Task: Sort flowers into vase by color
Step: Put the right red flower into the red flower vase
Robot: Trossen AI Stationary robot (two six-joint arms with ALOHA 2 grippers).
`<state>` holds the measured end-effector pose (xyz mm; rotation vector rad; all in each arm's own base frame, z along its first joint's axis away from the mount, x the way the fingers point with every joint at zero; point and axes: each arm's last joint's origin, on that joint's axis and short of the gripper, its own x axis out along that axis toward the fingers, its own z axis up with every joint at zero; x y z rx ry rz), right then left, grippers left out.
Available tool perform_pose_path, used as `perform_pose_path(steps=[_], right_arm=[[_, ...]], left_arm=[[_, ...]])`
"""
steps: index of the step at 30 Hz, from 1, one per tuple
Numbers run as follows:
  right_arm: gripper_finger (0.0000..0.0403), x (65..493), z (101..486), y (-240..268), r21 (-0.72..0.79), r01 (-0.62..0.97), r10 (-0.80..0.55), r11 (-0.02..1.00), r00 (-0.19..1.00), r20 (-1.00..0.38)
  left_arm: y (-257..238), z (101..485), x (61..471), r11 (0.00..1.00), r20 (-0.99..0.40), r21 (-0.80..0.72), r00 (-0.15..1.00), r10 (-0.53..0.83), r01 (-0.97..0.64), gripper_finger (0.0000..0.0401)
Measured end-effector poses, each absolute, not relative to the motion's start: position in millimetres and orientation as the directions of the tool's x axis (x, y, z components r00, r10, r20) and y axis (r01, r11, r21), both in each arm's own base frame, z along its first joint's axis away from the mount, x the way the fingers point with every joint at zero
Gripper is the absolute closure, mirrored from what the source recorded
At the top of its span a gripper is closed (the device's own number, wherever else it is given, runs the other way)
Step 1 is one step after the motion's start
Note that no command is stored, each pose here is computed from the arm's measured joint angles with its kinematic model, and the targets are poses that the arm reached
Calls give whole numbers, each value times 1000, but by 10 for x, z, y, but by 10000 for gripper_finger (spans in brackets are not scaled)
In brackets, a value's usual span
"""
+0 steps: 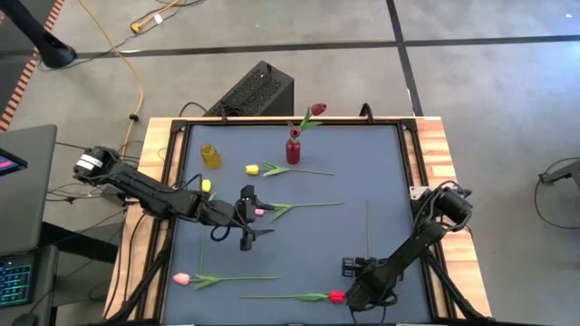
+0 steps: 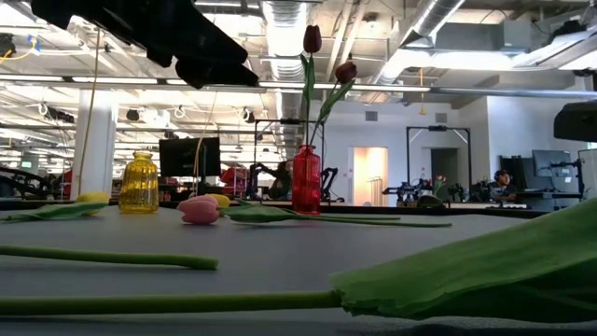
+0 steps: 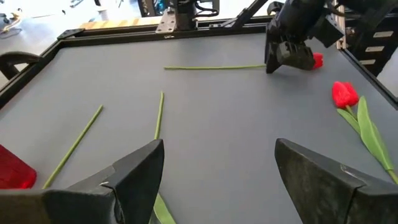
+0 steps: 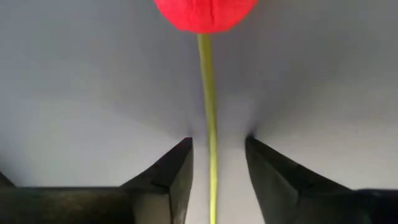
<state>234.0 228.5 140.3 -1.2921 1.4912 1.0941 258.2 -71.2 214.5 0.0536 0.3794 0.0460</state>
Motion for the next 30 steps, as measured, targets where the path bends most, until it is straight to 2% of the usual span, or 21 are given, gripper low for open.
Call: perform_pose_path(steps=[4,10,13,18,22,27,30], right_arm=[[285,2354,1396,2311,67,-994,-214,88,-85,-973],[383,2386,1411,2355,41,-981,-166,191,-74,-983],[383,2428,1467,2390,21,-974,-145,228,-55,-988],[367,2514,1731,2440,-77,-966,-123,246,48,-991],[386,2630,1999,2429,-140,-928,-54,346,130,-990],[387,2741,2412,2354,-233,-848,106,476,319,-942],[387,2795,2647,2310,-300,-795,180,528,450,-875]], left_arm=[[-711,2150,2585,996,-364,81,930,55,-28,106],[-672,2153,2596,996,-361,83,930,69,-41,106],[-649,2157,2604,995,-358,82,931,77,-51,106],[-631,2175,2618,997,-342,66,938,61,-41,106],[-643,2202,2628,999,-317,39,948,20,-8,106],[-667,2253,2643,998,-269,5,962,-53,56,106],[-725,2286,2689,990,-196,-18,970,-141,140,106]])
